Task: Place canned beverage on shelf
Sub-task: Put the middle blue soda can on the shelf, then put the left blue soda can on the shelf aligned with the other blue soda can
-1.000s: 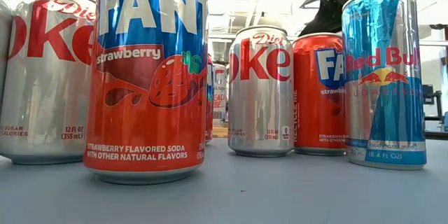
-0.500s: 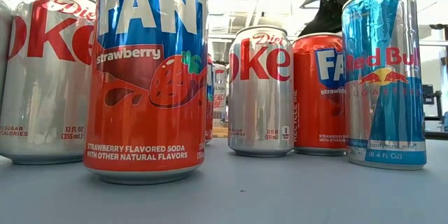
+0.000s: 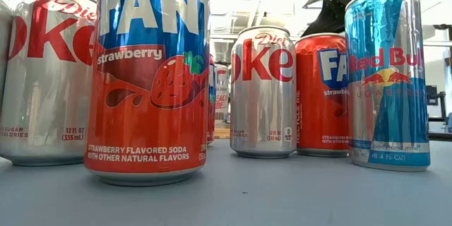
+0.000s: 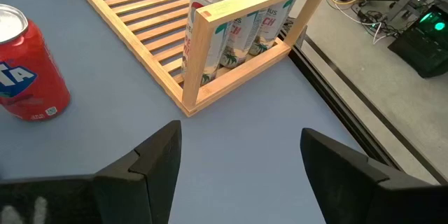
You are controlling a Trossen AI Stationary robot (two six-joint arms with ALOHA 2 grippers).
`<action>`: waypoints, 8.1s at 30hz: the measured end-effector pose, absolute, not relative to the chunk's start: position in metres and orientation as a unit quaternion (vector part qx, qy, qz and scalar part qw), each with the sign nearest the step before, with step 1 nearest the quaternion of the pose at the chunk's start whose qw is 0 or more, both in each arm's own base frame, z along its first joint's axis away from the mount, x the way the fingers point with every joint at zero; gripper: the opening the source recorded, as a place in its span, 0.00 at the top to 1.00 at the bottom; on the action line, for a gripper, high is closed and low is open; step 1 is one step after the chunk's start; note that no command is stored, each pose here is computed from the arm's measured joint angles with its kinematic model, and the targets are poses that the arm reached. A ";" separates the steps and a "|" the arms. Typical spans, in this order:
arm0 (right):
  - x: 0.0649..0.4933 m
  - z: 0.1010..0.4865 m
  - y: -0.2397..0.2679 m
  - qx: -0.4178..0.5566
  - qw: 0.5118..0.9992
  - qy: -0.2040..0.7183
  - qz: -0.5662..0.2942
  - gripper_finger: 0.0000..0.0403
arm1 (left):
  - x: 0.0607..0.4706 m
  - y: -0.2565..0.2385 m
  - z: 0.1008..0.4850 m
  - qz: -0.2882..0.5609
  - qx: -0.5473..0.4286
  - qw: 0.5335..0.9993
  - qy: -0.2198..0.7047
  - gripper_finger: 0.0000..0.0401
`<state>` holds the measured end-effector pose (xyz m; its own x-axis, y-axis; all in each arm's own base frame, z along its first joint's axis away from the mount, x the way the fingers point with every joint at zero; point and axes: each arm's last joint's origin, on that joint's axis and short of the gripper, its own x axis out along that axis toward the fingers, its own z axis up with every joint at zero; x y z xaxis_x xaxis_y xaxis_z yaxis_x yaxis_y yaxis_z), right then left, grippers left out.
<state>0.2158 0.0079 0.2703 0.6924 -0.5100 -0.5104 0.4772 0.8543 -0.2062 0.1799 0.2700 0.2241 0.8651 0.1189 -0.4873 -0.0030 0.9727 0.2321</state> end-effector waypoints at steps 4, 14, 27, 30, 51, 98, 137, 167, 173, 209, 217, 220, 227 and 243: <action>0.216 0.270 0.008 -0.028 0.919 0.286 -0.268 0.31 | 0.180 0.270 0.224 0.031 0.111 0.959 0.259 0.43; 0.216 0.270 0.008 -0.028 0.920 0.286 -0.269 0.31 | 0.180 0.269 0.224 0.025 0.108 0.960 0.255 0.43; 0.216 0.270 0.008 -0.027 0.920 0.285 -0.268 0.31 | 0.187 0.269 0.226 0.068 0.105 0.953 0.276 0.31; 0.216 0.270 0.008 -0.027 0.920 0.285 -0.268 0.31 | 0.188 0.268 0.226 0.069 0.099 0.954 0.275 0.30; 0.216 0.270 0.008 -0.028 0.920 0.286 -0.268 0.31 | 0.190 0.272 0.232 0.100 0.085 0.956 0.263 0.30; 0.213 0.257 0.008 -0.038 0.912 0.308 -0.268 0.31 | 0.176 0.203 0.231 0.310 0.044 0.881 0.356 1.00; 0.214 0.256 0.010 -0.020 0.921 0.319 -0.224 0.31 | 0.164 0.148 0.285 0.196 0.018 0.954 0.225 0.94; 0.218 0.261 0.012 0.003 0.934 0.290 -0.207 0.31 | 0.259 -0.089 0.280 -0.065 0.059 0.981 0.171 0.37; 0.218 0.260 0.013 0.018 0.936 0.290 -0.198 0.31 | 0.286 -0.108 0.260 -0.077 0.084 0.970 0.215 0.37; 0.218 0.260 0.015 0.019 0.938 0.294 -0.185 0.31 | 0.292 -0.108 0.239 -0.073 0.055 0.939 0.332 0.37; 0.218 0.260 0.015 0.019 0.937 0.295 -0.185 0.31 | 0.290 -0.108 0.237 -0.086 0.077 0.931 0.346 0.39; 0.218 0.260 0.015 0.019 0.937 0.295 -0.185 0.31 | 0.289 -0.108 0.236 -0.095 0.092 0.926 0.353 0.44; 0.218 0.260 0.015 0.019 0.937 0.296 -0.185 0.31 | 0.284 -0.105 0.230 -0.116 0.164 0.903 0.380 0.50; 0.217 0.259 0.015 0.018 0.935 0.301 -0.186 0.31 | 0.272 -0.091 0.241 -0.137 0.182 0.889 0.398 0.62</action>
<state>0.2172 0.0147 0.2589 0.7492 -0.3369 -0.5703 0.3581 0.9303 -0.0791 0.2720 -0.0910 0.2410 0.6454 -0.0985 -0.7575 0.3886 0.8960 0.2147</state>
